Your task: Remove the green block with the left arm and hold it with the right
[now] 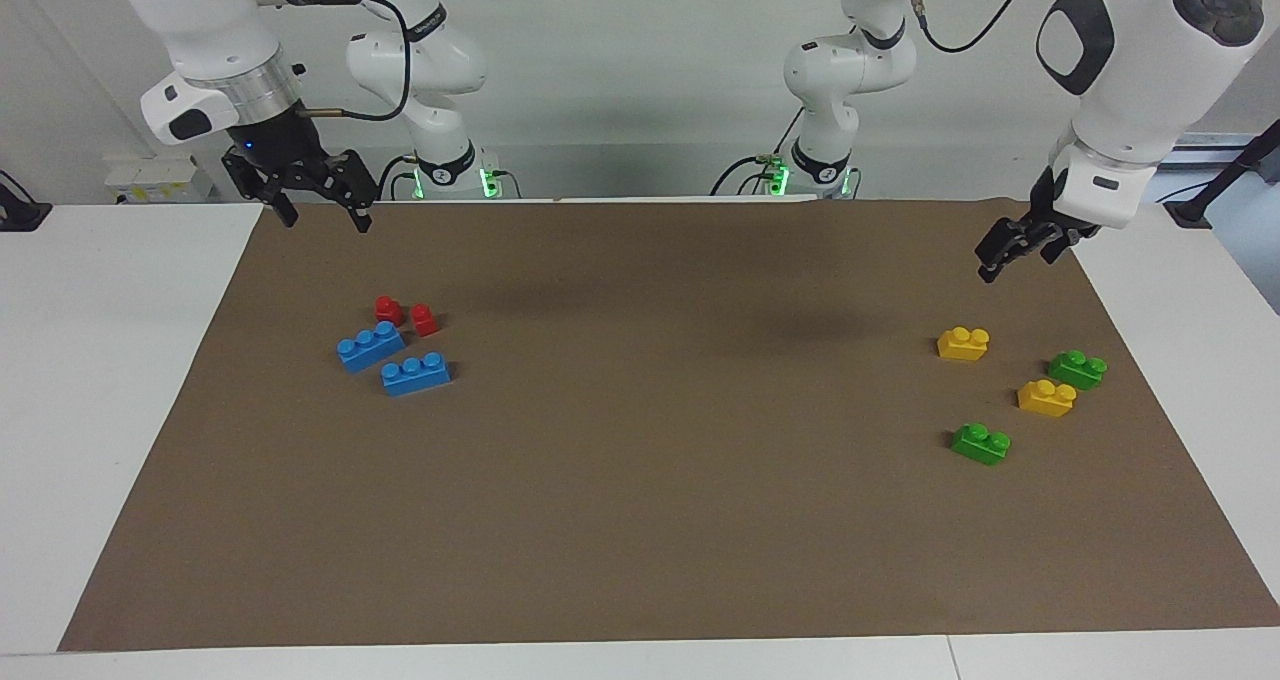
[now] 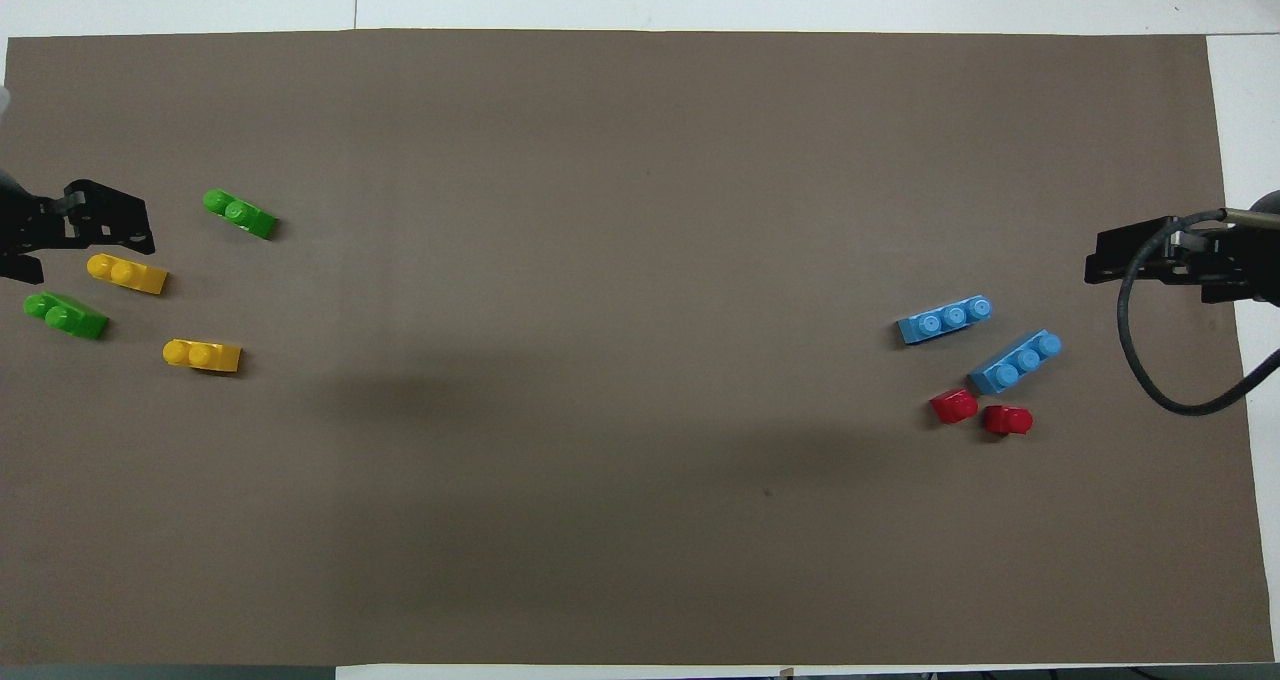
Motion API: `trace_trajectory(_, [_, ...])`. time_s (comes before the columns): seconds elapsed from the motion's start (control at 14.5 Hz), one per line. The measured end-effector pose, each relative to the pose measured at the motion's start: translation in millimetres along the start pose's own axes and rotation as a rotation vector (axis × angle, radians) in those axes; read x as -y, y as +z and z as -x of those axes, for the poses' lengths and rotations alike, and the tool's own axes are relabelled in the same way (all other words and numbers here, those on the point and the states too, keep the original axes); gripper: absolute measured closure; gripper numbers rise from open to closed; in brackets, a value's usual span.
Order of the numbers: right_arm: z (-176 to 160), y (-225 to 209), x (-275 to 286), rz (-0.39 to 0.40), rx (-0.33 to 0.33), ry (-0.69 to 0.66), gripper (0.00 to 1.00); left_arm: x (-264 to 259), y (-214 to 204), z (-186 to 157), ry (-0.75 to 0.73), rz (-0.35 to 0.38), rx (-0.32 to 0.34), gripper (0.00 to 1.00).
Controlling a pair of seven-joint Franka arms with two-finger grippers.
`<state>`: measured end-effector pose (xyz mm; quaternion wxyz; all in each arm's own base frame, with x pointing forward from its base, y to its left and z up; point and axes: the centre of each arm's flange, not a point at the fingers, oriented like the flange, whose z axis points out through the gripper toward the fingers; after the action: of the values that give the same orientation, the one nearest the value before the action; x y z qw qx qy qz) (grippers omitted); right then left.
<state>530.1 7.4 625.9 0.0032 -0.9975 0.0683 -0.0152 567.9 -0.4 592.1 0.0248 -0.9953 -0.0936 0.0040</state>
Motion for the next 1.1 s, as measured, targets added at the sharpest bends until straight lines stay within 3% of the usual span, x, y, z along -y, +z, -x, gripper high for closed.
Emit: trace_trajectory(1.1, [4,4,-1,0.009,0.041,-0.02,0.0,-12,-26,23,0.03,0.003,-0.001,0.0])
